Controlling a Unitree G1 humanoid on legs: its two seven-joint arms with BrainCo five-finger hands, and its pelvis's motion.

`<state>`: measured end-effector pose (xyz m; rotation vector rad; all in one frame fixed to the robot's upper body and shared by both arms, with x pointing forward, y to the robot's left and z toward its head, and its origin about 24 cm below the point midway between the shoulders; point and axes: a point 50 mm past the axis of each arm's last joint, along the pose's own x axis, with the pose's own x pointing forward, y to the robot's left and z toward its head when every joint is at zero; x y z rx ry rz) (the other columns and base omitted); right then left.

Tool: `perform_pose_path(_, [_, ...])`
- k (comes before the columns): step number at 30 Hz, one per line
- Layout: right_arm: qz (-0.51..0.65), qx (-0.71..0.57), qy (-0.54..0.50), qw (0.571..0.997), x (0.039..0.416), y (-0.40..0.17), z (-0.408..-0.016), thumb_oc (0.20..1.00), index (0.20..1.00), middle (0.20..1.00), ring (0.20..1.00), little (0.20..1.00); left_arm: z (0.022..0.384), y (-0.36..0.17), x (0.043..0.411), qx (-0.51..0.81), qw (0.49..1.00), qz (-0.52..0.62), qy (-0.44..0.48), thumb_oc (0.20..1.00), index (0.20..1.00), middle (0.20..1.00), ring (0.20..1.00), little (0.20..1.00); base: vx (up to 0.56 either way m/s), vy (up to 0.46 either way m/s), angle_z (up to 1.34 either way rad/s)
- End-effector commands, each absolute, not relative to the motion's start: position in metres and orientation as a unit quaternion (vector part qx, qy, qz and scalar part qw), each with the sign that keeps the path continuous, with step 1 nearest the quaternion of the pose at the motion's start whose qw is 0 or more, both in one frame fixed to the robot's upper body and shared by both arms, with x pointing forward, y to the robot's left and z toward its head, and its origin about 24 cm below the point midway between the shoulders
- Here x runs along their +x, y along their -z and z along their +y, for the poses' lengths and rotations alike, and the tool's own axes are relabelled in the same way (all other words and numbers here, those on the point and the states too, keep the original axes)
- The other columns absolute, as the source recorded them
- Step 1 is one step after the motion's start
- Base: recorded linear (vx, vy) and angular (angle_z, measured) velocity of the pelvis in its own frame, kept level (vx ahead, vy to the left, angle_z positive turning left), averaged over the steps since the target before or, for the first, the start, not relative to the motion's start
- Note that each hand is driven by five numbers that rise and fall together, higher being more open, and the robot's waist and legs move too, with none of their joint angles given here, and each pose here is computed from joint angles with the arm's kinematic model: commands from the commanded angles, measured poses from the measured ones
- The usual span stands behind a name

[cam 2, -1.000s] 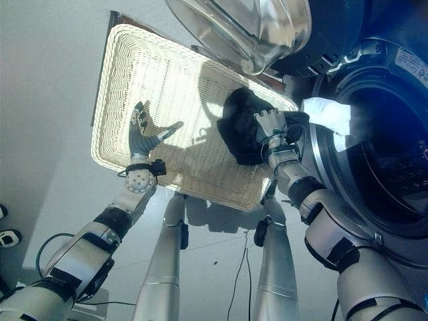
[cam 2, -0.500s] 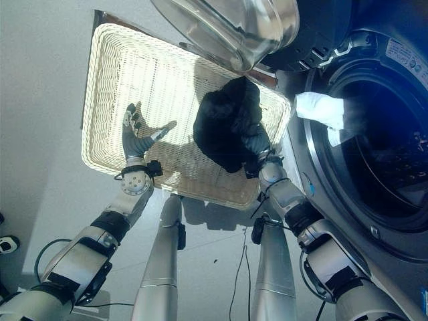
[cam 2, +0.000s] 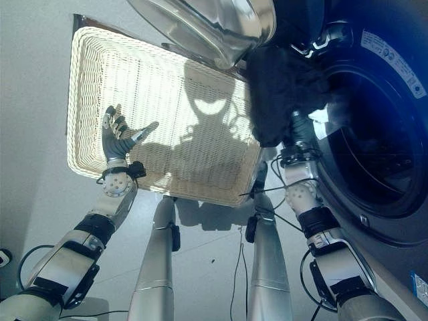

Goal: Put the clothes into the washing machine.

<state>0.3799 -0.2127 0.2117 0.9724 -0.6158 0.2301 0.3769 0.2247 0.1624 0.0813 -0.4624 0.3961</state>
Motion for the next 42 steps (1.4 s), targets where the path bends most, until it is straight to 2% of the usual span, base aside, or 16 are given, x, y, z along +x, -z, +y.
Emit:
perform_pose_path(1, [-0.394,0.506,-0.111,0.759,0.366,-0.234,-0.250,0.200,0.200,0.200,0.200,0.200,0.241,-0.174,0.375,0.023,0.945,-0.252,-0.209,1.000,1.000,1.000,1.000,1.000,0.01,-0.018,-0.04])
perform_pose_path(10, [-0.358,0.570,0.036,0.738,0.370,-0.204,-0.292,0.200,0.200,0.200,0.200,0.200,0.247,-0.174,0.375,0.021,0.945,-0.250,-0.208,1.000,1.000,1.000,1.000,1.000,0.00,-0.004,-0.02])
perform_pose_path(12, [-0.313,0.570,0.075,0.756,0.373,-0.192,-0.299,0.200,0.200,0.200,0.200,0.200,0.246,-0.176,0.376,0.022,0.945,-0.252,-0.207,1.000,1.000,1.000,1.000,1.000,0.00,-0.009,-0.02])
perform_pose_path(15, [-0.180,0.516,0.165,0.821,0.381,-0.172,-0.299,0.200,0.200,0.200,0.200,0.200,0.240,-0.176,0.378,0.020,0.946,-0.251,-0.205,1.000,1.000,1.000,1.000,1.000,0.00,0.000,0.00])
perform_pose_path(18, [-0.152,0.495,0.226,0.825,0.379,-0.172,-0.311,0.200,0.200,0.200,0.200,0.200,0.238,-0.176,0.378,0.020,0.946,-0.252,-0.201,1.000,1.000,1.000,1.000,1.000,0.00,-0.009,-0.03])
perform_pose_path(21, [-0.214,0.464,0.357,0.781,0.363,-0.215,-0.352,0.200,0.200,0.200,0.200,0.200,0.239,-0.170,0.376,0.028,0.948,-0.250,-0.198,1.000,1.000,1.000,1.000,1.000,-0.01,-0.041,-0.02])
perform_pose_path(24, [-0.317,0.439,0.507,0.670,0.321,-0.259,-0.391,0.200,0.200,0.200,0.200,0.200,0.248,-0.159,0.365,0.039,0.946,-0.250,-0.202,1.000,1.000,1.000,1.000,1.000,-0.02,-0.069,-0.06])
perform_pose_path(27, [-0.360,0.422,0.567,0.609,0.290,-0.282,-0.413,0.200,0.200,0.200,0.200,0.200,0.259,-0.158,0.360,0.046,0.945,-0.247,-0.209,1.000,1.000,1.000,1.000,1.000,-0.01,-0.010,-0.02])
perform_pose_path(32, [-0.399,0.388,0.614,0.559,0.252,-0.299,-0.440,0.200,0.200,0.200,0.200,0.200,0.283,-0.166,0.356,0.056,0.942,-0.244,-0.223,1.000,1.000,1.000,1.000,1.000,0.00,-0.005,-0.01])
perform_pose_path(36, [-0.388,0.360,0.618,0.581,0.246,-0.293,-0.450,0.200,0.200,0.200,0.200,0.200,0.292,-0.176,0.356,0.063,0.941,-0.245,-0.226,1.000,1.000,1.000,1.000,1.000,0.01,-0.005,0.00])
perform_pose_path(37, [-0.381,0.360,0.616,0.588,0.247,-0.291,-0.451,0.250,0.250,0.250,0.250,0.250,0.293,-0.177,0.356,0.063,0.941,-0.246,-0.225,1.000,1.000,1.000,1.000,1.000,0.00,0.000,0.00])
perform_pose_path(38, [-0.362,0.351,0.619,0.602,0.250,-0.286,-0.452,0.592,0.592,0.592,0.592,0.592,0.293,-0.179,0.357,0.063,0.941,-0.246,-0.223,1.000,1.000,1.000,1.000,1.000,0.00,0.000,0.00])
perform_pose_path(39, [-0.355,0.350,0.622,0.603,0.251,-0.284,-0.452,0.859,0.859,0.859,0.859,0.859,0.292,-0.182,0.358,0.063,0.941,-0.249,-0.221,1.000,1.000,1.000,1.000,1.000,0.00,0.000,0.00])
perform_pose_path(40, [-0.333,0.349,0.616,0.623,0.257,-0.277,-0.452,1.000,1.000,1.000,1.000,1.000,0.289,-0.182,0.360,0.065,0.943,-0.245,-0.216,1.000,1.000,1.000,1.000,1.000,0.00,0.000,0.00])
perform_pose_path(41, [-0.327,0.345,0.615,0.628,0.258,-0.275,-0.453,1.000,1.000,1.000,1.000,1.000,0.288,-0.183,0.361,0.065,0.943,-0.248,-0.214,1.000,1.000,1.000,1.000,1.000,0.04,-0.028,0.04])
perform_pose_path(42, [-0.290,0.324,0.609,0.663,0.267,-0.266,-0.451,1.000,1.000,1.000,1.000,1.000,0.284,-0.181,0.362,0.066,0.945,-0.245,-0.209,1.000,1.000,1.000,1.000,1.000,0.02,-0.024,0.05])
